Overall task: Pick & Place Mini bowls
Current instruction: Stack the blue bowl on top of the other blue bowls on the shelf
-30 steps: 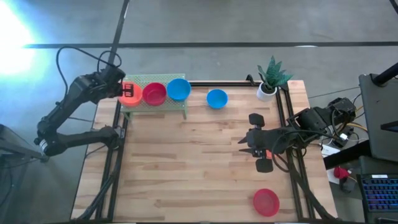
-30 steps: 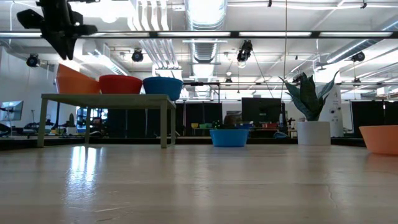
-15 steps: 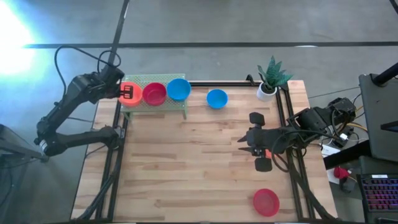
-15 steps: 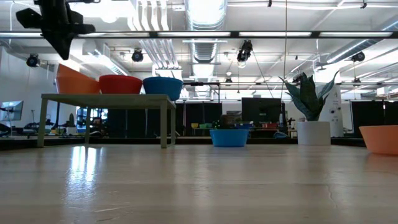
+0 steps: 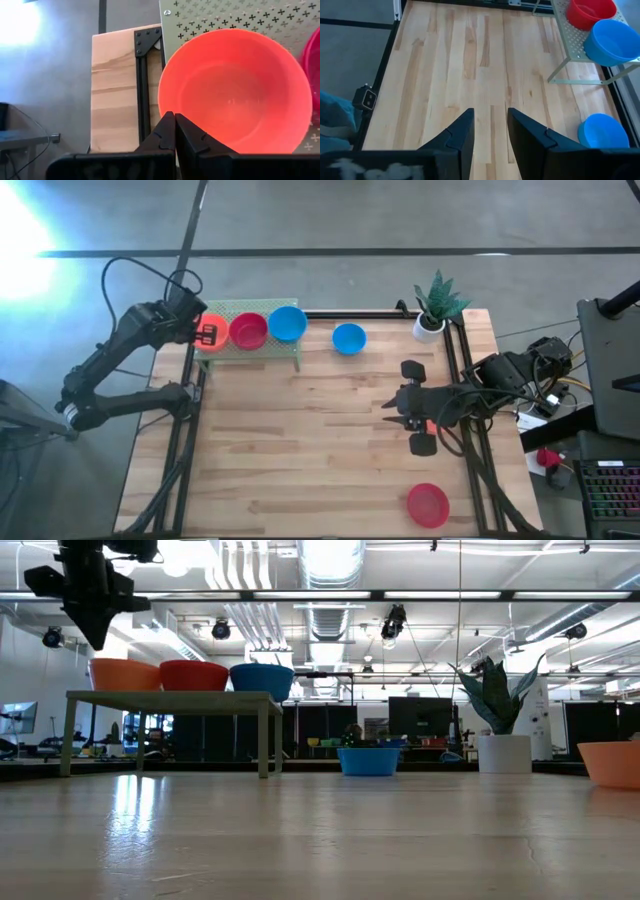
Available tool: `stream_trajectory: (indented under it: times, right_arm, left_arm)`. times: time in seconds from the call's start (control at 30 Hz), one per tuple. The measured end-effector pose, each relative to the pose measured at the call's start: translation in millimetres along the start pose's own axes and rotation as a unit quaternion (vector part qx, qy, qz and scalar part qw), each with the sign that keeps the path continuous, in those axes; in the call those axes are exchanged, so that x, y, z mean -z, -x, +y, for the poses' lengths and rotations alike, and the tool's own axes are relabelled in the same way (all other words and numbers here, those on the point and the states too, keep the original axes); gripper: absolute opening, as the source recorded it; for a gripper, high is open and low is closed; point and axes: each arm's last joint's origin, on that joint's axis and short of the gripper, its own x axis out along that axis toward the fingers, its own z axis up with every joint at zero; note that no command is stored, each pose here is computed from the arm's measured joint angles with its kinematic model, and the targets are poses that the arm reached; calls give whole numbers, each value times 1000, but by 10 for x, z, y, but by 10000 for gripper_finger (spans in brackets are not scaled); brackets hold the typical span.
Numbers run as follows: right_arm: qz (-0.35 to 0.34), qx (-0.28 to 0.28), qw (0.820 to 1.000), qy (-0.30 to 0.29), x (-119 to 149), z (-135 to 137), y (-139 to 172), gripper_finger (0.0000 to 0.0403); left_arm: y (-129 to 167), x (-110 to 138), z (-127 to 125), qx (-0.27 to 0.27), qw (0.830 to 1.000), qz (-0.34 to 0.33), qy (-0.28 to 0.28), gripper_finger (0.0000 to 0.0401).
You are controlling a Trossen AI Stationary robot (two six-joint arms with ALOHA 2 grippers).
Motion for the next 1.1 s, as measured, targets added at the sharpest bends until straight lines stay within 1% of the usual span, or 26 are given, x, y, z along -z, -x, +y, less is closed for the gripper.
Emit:
stream_trajectory:
  times: [0.1, 0.2, 0.3, 0.43, 0.7, 0.83, 0.9, 0.97, 1.1]
  right_arm:
    - [-2, 4, 1000, 0, -1, -2, 0, 111]
    - [-10, 30, 999, -12, -5, -17, 1, 111]
    - [-19, 61, 997, -40, -17, -60, -6, 111]
    - [-28, 96, 990, -96, -43, -177, -35, 111]
    - [-23, 159, 970, -180, -92, -579, -150, 111]
    - [-4, 153, 965, -212, -106, -792, -252, 111]
    - [4, 165, 960, -226, -95, -900, -318, 111]
    - [11, 177, 955, -239, -86, -1006, -428, 111]
    - [28, 165, 948, -271, -68, -1220, -683, 111]
  left_arm:
    - [66, -35, 17, 7, 1000, -12, 2, 0]
    - [187, -79, 54, 23, 999, -32, -1, 0]
    - [336, -106, 97, 48, 997, -55, -9, 0]
    - [518, -110, 146, 86, 992, -89, -32, 0]
    - [690, 3, 202, 151, 977, -122, -85, 0]
    - [733, 55, 213, 183, 968, -127, -115, 0]
    - [748, 75, 211, 198, 963, -127, -130, 0]
    - [756, 86, 201, 209, 959, -125, -141, 0]
    - [764, 96, 188, 218, 954, -126, -164, 0]
